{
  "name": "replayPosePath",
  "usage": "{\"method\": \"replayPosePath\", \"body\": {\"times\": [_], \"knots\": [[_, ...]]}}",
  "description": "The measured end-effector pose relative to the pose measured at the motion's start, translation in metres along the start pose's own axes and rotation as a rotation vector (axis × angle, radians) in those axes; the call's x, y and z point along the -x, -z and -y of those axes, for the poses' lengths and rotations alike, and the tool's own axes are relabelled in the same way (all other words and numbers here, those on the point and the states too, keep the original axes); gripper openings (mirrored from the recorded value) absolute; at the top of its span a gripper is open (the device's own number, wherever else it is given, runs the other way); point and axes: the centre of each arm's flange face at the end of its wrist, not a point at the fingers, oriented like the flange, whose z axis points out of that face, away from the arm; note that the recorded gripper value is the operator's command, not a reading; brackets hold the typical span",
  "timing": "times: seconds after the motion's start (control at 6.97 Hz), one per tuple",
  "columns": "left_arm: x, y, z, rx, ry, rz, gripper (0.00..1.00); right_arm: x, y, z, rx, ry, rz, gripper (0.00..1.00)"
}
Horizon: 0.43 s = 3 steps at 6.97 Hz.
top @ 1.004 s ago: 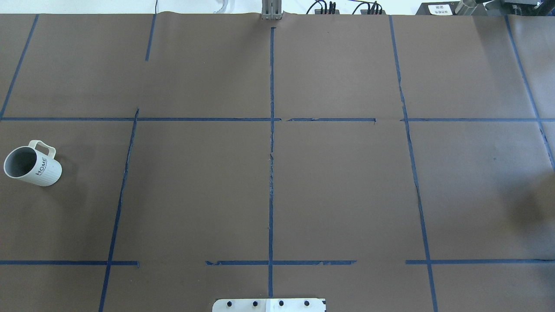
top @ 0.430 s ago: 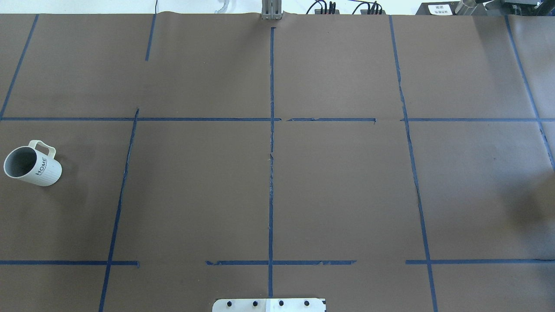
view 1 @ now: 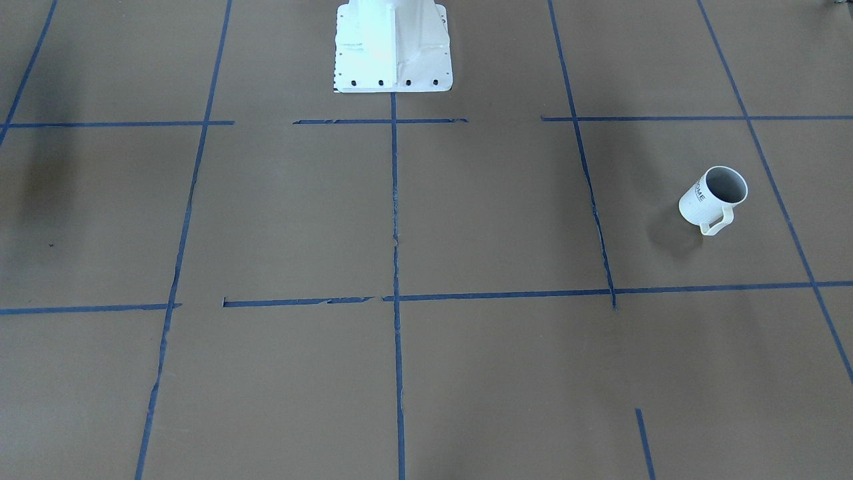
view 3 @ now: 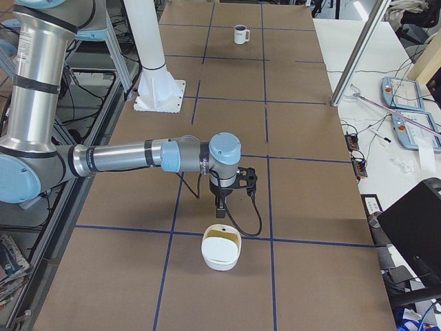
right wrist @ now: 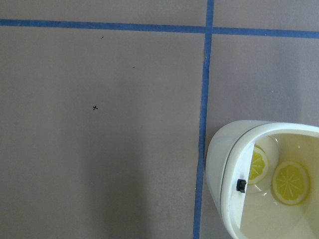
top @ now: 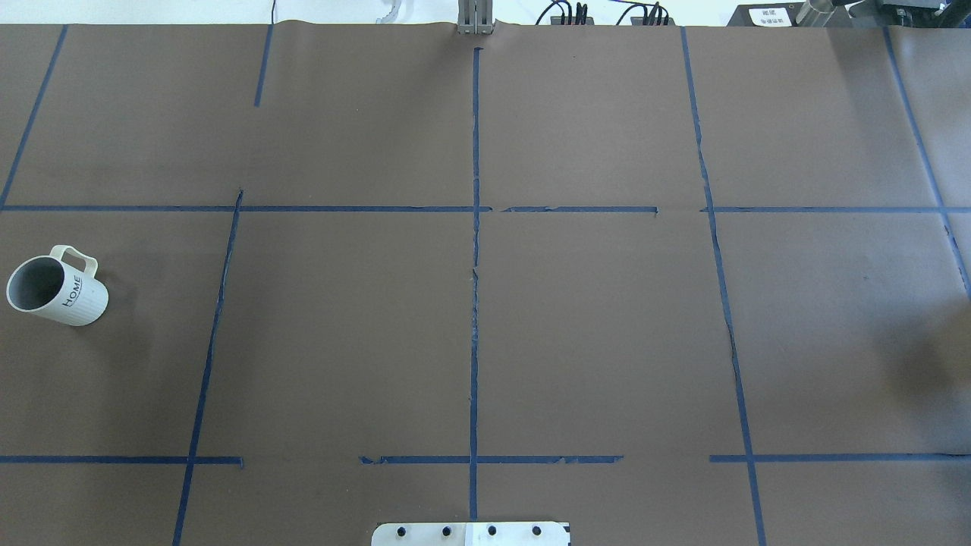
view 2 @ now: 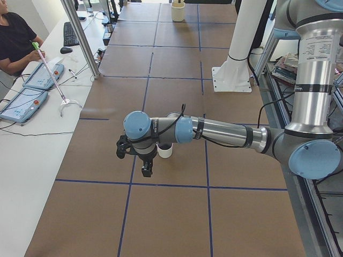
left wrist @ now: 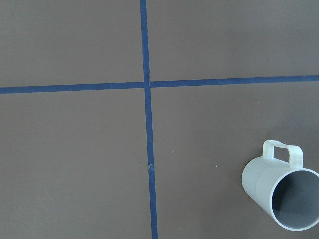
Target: Left arm hands cup to right arm to dump lemon
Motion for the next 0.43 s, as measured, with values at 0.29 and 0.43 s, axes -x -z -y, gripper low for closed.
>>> {"method": "replayPosePath", "body": {"times": [0.29, 0.43], "knots": [[0.0073, -0.0051, -0.0045, 0.016, 0.017, 0.024, 1.00, 0.0032, -0.0017, 0.0011, 0.003, 0.011, 0.003, 1.00], [0.0101, -0.0068, -0.0071, 0.022, 0.022, 0.035, 1.00, 0.0041, -0.0008, 0.0025, 0.000, 0.016, 0.000, 1.00]]}}
